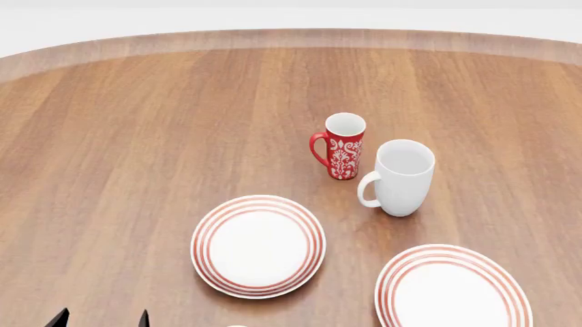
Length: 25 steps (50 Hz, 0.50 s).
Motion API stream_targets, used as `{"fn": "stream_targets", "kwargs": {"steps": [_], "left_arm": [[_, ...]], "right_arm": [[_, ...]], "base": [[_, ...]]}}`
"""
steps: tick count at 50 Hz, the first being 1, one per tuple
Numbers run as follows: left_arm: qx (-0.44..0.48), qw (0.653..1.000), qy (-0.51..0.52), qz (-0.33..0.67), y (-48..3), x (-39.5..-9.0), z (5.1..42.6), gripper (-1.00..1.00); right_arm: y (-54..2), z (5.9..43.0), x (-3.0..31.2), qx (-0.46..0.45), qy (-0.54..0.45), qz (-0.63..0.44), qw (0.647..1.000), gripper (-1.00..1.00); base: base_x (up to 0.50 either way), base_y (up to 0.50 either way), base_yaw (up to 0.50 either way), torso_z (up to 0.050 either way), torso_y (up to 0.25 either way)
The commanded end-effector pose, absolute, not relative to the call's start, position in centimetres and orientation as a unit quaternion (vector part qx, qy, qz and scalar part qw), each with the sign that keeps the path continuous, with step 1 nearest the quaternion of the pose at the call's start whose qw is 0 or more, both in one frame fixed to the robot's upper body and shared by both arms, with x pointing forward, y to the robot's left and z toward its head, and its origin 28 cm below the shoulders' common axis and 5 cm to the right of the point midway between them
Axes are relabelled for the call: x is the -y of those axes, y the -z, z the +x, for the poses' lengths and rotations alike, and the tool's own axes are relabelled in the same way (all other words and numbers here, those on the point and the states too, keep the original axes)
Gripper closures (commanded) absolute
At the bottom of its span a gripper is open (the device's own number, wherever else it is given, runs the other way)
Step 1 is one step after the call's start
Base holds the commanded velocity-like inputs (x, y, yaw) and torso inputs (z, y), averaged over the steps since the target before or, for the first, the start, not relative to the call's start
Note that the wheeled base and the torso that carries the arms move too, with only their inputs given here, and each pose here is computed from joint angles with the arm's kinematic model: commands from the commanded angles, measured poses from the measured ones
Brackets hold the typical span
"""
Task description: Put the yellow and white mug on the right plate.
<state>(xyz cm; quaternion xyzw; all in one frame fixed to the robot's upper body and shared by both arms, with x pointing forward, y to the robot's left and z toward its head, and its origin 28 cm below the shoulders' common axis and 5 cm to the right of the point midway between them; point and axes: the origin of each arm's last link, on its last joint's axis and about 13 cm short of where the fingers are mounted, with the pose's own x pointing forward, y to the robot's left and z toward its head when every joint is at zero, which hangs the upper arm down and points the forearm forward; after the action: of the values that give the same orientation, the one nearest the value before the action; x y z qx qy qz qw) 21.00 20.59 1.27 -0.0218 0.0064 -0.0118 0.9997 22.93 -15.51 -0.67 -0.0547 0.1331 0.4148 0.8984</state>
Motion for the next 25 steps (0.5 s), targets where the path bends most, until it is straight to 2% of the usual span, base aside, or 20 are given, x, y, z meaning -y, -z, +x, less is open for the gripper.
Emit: {"fn": "stream_targets", "kwargs": {"steps": [1, 25], "left_arm": [[-0.007, 1.000, 0.010, -0.023, -1.20, -20.67, 20.99, -1.00], [-0.004, 1.000, 0.010, -0.026, -1.21, -20.73, 20.88, -1.00]], "right_arm": [[1.44, 23.58, 15.21, -0.143, -0.417, -0.054, 0.896, -1.00], [2.31, 23.44, 14.62, -0.154, -0.423, -0.053, 0.892, -1.00]], "base": [[0.00, 0.00, 0.00, 0.000, 0.000], [0.00, 0.00, 0.00, 0.000, 0.000]]}}
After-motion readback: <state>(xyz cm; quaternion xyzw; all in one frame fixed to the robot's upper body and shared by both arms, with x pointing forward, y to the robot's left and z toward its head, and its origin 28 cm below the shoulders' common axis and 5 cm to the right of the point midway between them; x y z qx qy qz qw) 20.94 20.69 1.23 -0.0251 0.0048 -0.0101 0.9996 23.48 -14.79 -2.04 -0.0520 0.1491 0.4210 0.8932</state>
